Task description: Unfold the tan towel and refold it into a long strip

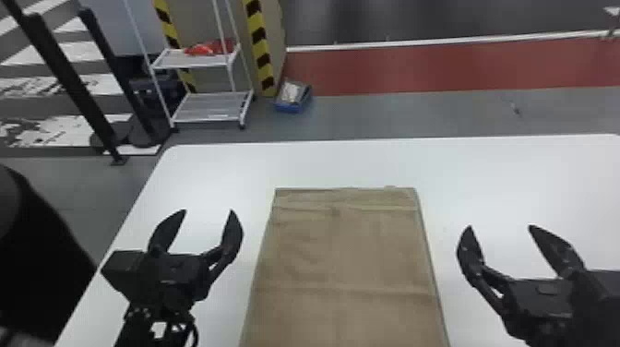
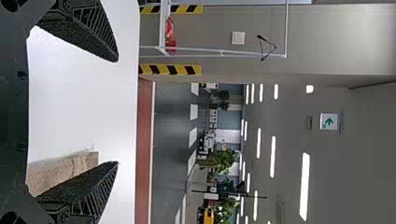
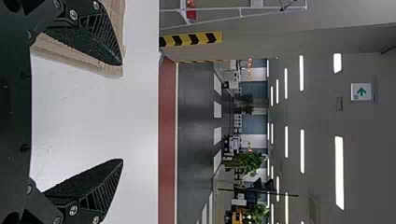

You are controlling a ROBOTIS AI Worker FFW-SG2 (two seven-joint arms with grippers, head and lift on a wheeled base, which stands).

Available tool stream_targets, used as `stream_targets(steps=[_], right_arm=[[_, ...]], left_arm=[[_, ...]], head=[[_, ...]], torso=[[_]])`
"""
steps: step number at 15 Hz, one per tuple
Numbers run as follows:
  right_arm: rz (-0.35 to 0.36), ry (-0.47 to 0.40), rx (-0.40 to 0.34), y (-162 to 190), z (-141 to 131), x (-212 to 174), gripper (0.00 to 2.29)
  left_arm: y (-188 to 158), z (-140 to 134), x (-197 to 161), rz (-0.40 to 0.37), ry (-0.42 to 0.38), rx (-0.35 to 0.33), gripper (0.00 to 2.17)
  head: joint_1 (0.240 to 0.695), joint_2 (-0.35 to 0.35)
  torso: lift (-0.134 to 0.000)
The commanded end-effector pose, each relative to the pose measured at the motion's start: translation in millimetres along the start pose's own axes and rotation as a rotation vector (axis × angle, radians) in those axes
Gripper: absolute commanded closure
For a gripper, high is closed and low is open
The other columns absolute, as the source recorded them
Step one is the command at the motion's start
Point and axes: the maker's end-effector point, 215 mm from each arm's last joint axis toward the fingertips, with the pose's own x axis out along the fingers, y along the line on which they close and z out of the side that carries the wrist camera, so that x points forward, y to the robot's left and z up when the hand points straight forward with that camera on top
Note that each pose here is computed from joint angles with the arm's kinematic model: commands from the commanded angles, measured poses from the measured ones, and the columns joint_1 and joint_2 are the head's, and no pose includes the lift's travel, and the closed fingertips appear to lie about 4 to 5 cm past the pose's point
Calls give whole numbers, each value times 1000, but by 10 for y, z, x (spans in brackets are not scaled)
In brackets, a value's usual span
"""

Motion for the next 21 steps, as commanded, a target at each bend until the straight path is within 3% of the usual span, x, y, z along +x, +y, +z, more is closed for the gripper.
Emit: stream_targets(steps=[1, 10, 21], right_arm=[[-1, 2, 1, 0, -7, -4, 157], [-9, 14, -5, -83, -90, 99, 157], [187, 61, 27, 526, -491, 1103, 194]], left_arm=[[-5, -7, 7, -2, 1, 0, 97], [-93, -38, 58, -31, 7, -4, 97], [-93, -105, 77, -38, 28, 1, 97]], head=[[695, 148], [695, 128], [695, 168]], torso=[[-125], [-125], [-125]])
